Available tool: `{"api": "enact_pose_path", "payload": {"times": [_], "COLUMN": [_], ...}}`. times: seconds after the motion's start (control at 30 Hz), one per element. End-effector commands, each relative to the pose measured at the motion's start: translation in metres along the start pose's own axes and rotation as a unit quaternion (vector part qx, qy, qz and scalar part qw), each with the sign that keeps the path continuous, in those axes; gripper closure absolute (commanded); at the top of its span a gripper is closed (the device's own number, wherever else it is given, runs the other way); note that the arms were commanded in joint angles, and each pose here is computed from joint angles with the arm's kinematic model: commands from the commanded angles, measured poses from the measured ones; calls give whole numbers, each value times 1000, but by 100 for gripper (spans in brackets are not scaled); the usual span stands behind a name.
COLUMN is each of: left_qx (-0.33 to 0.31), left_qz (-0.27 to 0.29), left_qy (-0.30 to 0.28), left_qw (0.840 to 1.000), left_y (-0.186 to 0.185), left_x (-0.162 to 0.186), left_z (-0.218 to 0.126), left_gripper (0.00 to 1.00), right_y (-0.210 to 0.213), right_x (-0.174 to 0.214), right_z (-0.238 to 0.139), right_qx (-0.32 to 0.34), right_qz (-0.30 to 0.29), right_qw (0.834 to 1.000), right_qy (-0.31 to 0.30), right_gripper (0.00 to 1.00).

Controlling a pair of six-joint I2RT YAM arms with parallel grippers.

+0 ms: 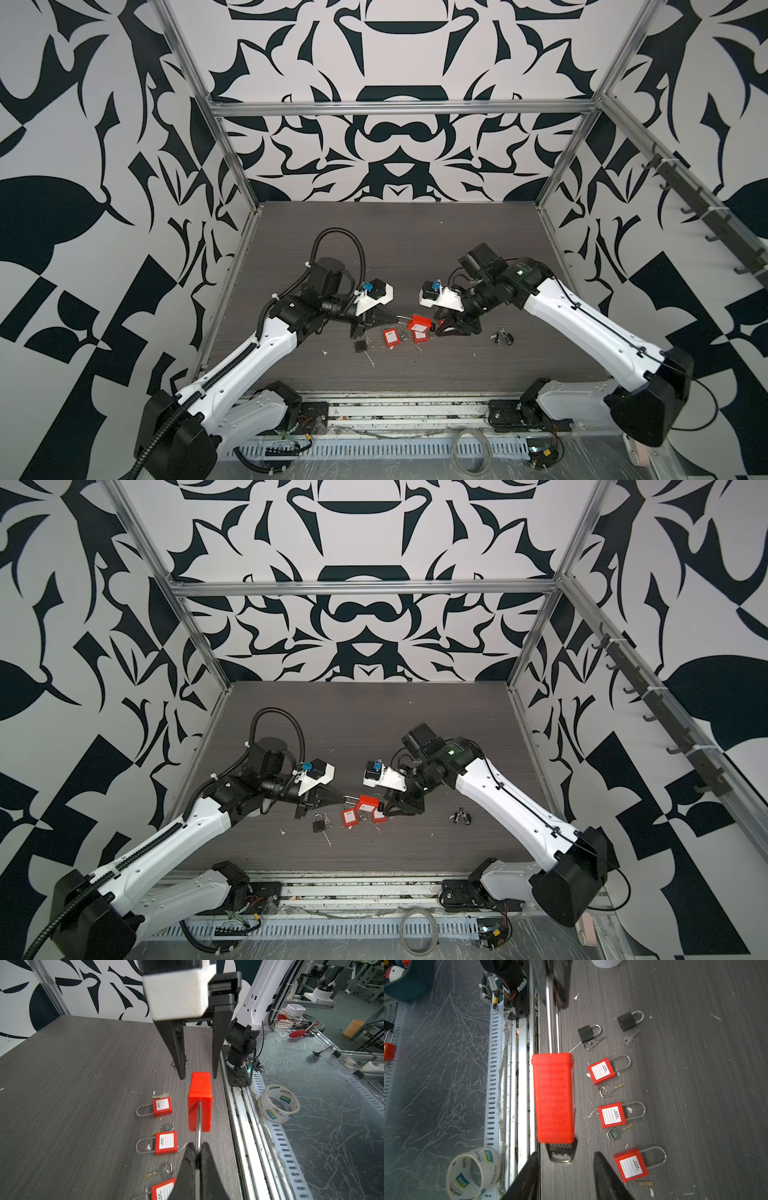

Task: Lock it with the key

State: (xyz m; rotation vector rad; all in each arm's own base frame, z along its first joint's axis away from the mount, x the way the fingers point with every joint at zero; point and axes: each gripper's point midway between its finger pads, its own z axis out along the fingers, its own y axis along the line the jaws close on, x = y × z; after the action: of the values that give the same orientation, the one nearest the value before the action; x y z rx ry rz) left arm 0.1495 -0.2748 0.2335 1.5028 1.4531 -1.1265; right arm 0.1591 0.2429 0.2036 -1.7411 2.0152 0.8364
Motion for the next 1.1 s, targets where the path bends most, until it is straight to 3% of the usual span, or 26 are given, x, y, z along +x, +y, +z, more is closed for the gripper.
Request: {"api": "enact_pose_path", "payload": {"times": [0.0,0.17,0.33,0.53,0.67,1.07], "left_qx": [15,16,13,7,9,24], "left_qz": [13,10,8,11,12,10], "left_qy": [-14,-25,-33,-26,-20,-8], "left_qw": [1000,1000,999,1000,1000,1000], "left_y": [-5,-5,-3,-2,-3,-7], "left_x": [-14,-17,-19,-20,-18,-14], "left_z": [0,1,2,0,0,2], "left_gripper": [100,100,100,100,100,100], "right_y": [-2,-40,-50,-8,12,-5], "right_x": [-5,-11,-4,1,9,-9], "right_z": [3,5,11,-1,-10,-2], "right_qx": [-4,101,153,109,79,79], "right_qz": [7,2,-22,-80,-74,-82], "right_qw": [1000,994,988,990,994,993], "right_qy": [-10,-32,-19,-28,-18,-22], "right_gripper": [56,57,52,51,51,65]}}
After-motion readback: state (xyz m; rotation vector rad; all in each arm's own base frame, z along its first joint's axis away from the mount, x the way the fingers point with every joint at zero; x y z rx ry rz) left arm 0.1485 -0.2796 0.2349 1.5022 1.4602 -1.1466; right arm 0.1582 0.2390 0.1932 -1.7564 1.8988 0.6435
